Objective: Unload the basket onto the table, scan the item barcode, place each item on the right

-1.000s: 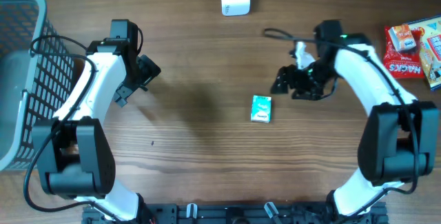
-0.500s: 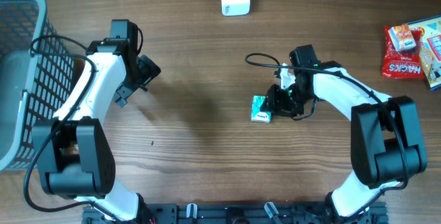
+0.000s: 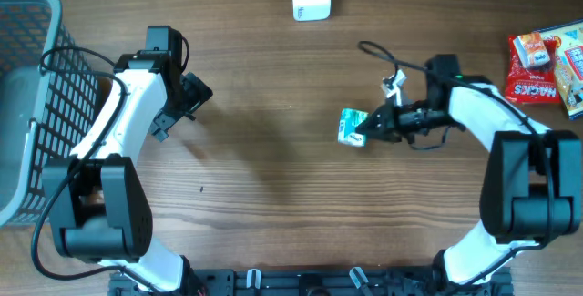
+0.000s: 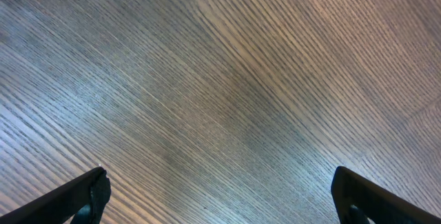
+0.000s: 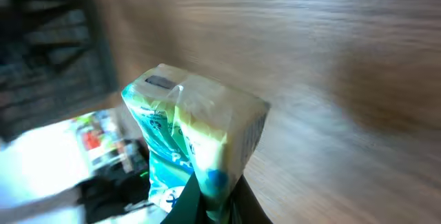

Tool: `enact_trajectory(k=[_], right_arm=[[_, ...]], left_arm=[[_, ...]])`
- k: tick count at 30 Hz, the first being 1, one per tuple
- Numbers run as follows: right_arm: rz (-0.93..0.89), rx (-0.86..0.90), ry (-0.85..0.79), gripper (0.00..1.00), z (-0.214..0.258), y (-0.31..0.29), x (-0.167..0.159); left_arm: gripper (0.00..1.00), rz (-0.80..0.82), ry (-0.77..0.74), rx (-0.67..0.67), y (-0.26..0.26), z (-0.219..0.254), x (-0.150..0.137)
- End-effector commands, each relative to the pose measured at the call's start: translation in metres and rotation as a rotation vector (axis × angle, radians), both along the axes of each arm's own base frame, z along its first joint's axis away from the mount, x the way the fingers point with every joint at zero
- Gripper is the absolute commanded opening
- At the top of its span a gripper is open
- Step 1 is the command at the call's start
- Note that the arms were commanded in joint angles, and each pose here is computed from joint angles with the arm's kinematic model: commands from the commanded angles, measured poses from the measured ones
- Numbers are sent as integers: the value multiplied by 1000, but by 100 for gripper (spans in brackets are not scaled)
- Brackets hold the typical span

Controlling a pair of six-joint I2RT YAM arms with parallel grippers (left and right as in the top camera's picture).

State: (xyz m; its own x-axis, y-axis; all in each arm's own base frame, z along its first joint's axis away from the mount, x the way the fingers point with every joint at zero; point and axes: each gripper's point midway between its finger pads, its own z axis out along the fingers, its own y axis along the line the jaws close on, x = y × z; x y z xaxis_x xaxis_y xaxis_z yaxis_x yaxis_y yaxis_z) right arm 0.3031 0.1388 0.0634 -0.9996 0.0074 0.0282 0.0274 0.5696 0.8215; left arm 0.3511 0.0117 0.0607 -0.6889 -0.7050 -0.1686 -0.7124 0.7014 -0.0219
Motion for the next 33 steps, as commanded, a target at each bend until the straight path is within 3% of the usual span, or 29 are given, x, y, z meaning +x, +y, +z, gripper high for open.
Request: enact_trajectory(k=[1,9,17,23,33], right_arm=[[62,252,-148,4,39,15,4],[255,390,-363,4,64,28,-37],[501,446,-435,4,66,75,-79],[388,401,-378,4,56,91,-35],[367,397,-354,4,57,92,-31]], left_arm=[[100,15,-2,9,3,1,0],[100,15,-2,9,3,1,0],[100,14,-2,8,3,1,0],[100,15,-2,9,3,1,0],[100,14,-2,8,3,1,0]])
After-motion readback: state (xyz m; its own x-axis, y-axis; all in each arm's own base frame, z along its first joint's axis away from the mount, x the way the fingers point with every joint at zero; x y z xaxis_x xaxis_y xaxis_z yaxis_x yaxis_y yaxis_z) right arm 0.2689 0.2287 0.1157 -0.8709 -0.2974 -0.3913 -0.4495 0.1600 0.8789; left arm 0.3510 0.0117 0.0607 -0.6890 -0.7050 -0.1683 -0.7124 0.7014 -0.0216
